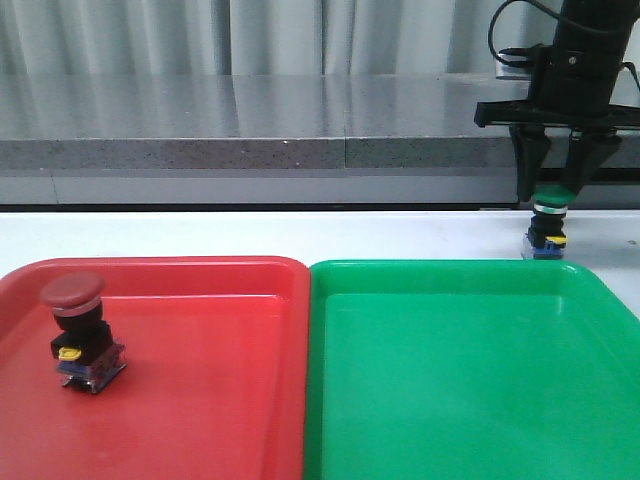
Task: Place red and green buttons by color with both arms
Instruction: 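Lift the green button and carry it over the green tray, then lower the green button into the green tray and open the right gripper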
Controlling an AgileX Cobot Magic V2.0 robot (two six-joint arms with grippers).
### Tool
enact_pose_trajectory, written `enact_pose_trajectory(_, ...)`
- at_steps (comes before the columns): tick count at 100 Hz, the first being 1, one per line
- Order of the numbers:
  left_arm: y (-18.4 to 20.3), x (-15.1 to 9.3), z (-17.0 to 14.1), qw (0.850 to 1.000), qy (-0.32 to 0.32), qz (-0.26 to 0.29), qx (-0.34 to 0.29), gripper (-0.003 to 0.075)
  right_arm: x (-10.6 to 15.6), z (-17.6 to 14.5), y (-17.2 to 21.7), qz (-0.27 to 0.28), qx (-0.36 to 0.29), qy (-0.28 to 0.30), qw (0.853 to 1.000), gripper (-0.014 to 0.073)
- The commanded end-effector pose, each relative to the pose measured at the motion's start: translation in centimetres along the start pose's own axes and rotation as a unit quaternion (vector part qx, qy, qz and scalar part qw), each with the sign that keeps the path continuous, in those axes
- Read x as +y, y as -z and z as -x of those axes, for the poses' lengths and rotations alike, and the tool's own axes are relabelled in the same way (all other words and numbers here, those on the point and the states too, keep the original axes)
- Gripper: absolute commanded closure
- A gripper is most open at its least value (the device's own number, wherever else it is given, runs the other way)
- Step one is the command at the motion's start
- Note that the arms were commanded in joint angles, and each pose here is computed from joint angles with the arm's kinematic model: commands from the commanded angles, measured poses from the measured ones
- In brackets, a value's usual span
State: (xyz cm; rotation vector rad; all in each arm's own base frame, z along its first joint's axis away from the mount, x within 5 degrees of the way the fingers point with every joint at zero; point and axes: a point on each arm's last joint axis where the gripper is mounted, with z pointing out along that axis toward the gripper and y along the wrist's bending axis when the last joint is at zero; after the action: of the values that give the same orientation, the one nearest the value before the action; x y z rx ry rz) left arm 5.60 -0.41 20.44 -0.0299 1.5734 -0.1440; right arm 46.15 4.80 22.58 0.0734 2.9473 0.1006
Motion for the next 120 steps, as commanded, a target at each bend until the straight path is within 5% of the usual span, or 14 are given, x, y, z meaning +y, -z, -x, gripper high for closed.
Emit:
enact_pose_trajectory(1, 0.2, 0.0, 0.6, 0.999, 0.004, -0.004, -0.051, 0.0741, 0.4, 0.0, 5.0, 0.015, -0.043, 0.004, 0.999, 0.0293)
enact_pose_trajectory(26, 0.2, 0.0, 0.6, 0.999, 0.004, -0.004, -0.051, 0.0741, 1.6, -1.5, 13.2, 0.039, -0.109, 0.017, 0.993, 0.0293)
enact_pose_trajectory(50, 0.2, 0.0, 0.6, 0.999, 0.004, -0.004, -0.051, 0.0741, 4.2, -4.3, 15.8, 0.053, -0.118, 0.044, 0.991, 0.0293)
enact_pose_trajectory(84, 0.2, 0.0, 0.6, 0.999, 0.004, -0.004, -0.051, 0.0741, 8.9, -10.1, 12.8, 0.073, -0.081, 0.074, 0.991, 0.0293)
enact_pose_trajectory(120, 0.2, 0.0, 0.6, 0.999, 0.004, -0.004, -0.051, 0.0741, 10.5, -16.0, 6.7, 0.088, -0.067, 0.066, 0.992, 0.0293)
